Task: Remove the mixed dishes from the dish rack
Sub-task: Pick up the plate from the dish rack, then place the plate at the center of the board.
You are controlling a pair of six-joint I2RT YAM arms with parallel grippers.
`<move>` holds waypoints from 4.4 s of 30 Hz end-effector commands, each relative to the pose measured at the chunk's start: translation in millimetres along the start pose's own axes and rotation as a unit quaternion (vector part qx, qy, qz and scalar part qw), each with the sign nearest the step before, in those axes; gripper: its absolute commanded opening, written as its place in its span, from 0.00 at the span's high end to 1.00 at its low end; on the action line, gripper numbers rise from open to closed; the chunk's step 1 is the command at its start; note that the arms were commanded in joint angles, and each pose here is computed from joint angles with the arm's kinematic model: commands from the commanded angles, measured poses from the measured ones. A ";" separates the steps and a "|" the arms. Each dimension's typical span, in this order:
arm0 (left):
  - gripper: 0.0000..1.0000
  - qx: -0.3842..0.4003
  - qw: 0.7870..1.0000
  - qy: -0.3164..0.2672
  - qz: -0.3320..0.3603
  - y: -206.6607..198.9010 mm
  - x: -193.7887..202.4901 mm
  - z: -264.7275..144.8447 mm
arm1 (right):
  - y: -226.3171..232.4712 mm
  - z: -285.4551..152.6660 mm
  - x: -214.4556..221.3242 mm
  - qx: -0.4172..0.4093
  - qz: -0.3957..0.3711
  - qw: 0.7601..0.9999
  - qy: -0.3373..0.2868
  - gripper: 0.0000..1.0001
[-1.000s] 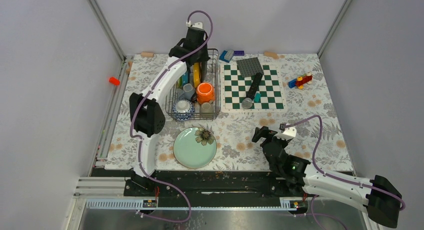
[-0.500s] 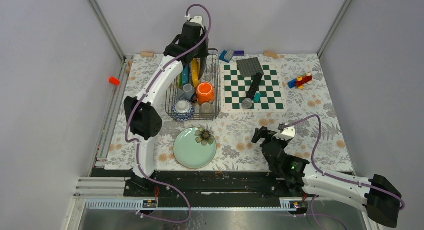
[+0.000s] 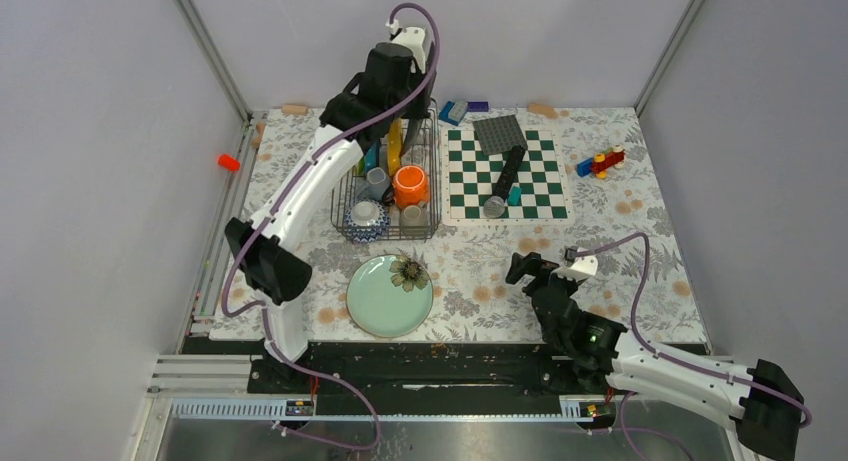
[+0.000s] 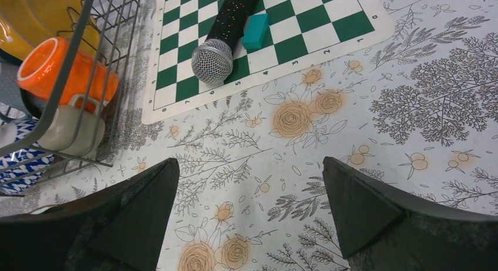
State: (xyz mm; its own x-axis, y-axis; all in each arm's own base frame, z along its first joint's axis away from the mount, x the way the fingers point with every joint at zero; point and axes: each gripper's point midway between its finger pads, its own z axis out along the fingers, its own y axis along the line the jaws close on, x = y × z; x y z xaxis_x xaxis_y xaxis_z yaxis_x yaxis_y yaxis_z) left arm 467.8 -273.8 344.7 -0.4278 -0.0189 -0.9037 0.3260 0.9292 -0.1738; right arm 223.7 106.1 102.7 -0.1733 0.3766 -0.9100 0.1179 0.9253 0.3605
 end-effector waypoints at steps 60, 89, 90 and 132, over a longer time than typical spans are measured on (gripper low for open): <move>1.00 -0.217 0.947 0.099 0.214 -36.2 256.0 -207.3 | -1.6 -5.4 -16.8 -0.007 0.070 0.997 -0.027 0.00; 1.00 -0.326 0.869 0.120 0.353 -17.2 315.0 -172.2 | -9.1 -3.8 -17.3 0.014 0.055 0.998 -0.035 0.01; 1.00 -0.328 0.867 0.122 0.356 -16.7 317.5 -171.1 | -9.2 -3.8 -17.2 0.014 0.055 0.998 -0.035 0.01; 0.55 -0.208 0.888 0.259 0.318 -43.9 406.8 -154.7 | -14.8 -2.9 -17.8 0.027 0.050 0.997 -0.043 0.01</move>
State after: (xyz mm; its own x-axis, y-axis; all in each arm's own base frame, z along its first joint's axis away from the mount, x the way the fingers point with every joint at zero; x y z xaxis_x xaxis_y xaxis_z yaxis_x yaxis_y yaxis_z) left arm 156.4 -253.2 39.1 -0.6223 0.6554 -0.4280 0.2840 0.6986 0.6567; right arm 221.1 96.7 111.1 -0.1259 0.4539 -0.8821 0.1367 0.8886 0.4378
